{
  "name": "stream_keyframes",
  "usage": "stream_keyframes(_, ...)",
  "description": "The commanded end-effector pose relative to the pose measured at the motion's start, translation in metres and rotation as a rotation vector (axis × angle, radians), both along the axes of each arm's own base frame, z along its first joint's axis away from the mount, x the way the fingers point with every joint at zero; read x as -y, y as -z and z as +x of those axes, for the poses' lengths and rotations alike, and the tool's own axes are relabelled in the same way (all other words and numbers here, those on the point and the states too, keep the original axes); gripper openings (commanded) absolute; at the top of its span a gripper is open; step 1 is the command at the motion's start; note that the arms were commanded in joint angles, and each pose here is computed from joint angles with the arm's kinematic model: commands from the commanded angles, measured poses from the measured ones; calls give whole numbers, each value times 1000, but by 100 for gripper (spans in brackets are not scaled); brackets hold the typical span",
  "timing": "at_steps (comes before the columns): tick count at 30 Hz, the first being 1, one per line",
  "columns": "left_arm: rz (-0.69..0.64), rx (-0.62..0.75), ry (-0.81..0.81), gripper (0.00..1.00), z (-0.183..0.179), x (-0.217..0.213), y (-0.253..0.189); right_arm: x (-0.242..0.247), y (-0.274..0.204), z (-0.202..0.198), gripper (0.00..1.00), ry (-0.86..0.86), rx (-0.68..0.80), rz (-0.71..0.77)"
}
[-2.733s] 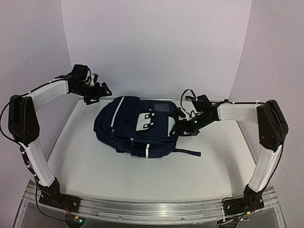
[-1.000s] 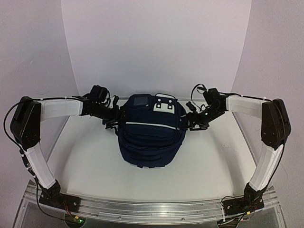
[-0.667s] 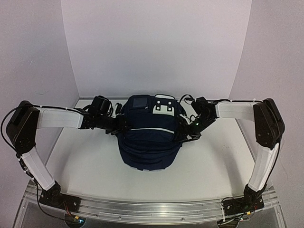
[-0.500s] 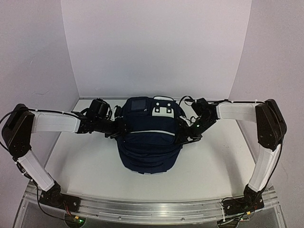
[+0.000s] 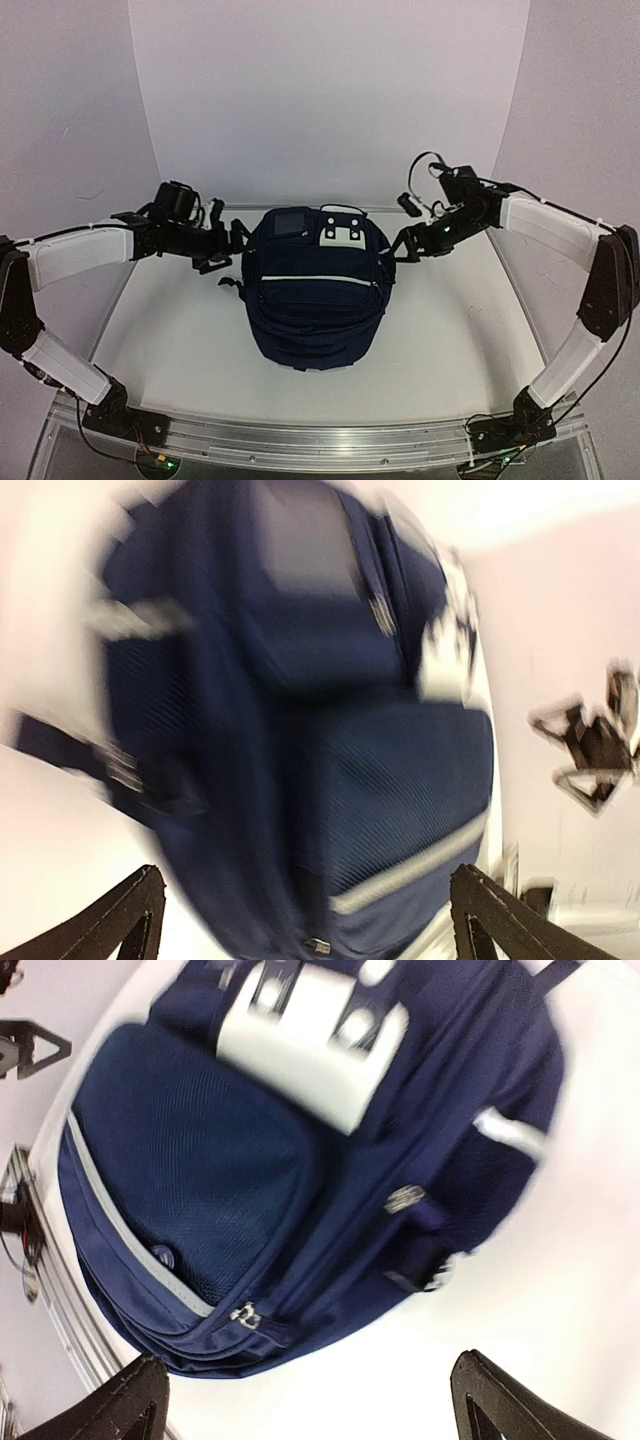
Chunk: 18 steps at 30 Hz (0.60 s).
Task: Pack the student bag
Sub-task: Adjust the student bag at the center of the board, then reset both arms
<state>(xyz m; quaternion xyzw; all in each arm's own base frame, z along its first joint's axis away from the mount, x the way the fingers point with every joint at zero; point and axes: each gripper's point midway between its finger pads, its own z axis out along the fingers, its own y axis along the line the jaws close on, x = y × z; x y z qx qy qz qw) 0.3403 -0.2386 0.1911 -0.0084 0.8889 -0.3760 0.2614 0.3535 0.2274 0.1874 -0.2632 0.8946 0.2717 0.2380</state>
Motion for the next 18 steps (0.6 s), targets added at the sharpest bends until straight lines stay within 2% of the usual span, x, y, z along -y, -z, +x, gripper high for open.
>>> stream_keyframes(1, 22, 111, -89, 100, 31, -49, -48, 28, -63, 17, 98, 61, 162, 60)
stream_keyframes(6, 86, 77, -183, 100, 45, -83, -32, 45, -51, 17, 98, 77, 156, 36)
stream_keyframes(10, 90, 25, -227, 100, 36, -96, 1, 49, -18, 13, 98, 49, 98, 6)
stream_keyframes(13, 116, -21, -249, 100, 27, -103, 24, 44, -6, 12, 98, 45, 31, 44)
stream_keyframes(18, 122, -13, -274, 100, 19, -109, 29, 40, -2, 14, 98, 41, 8, 60)
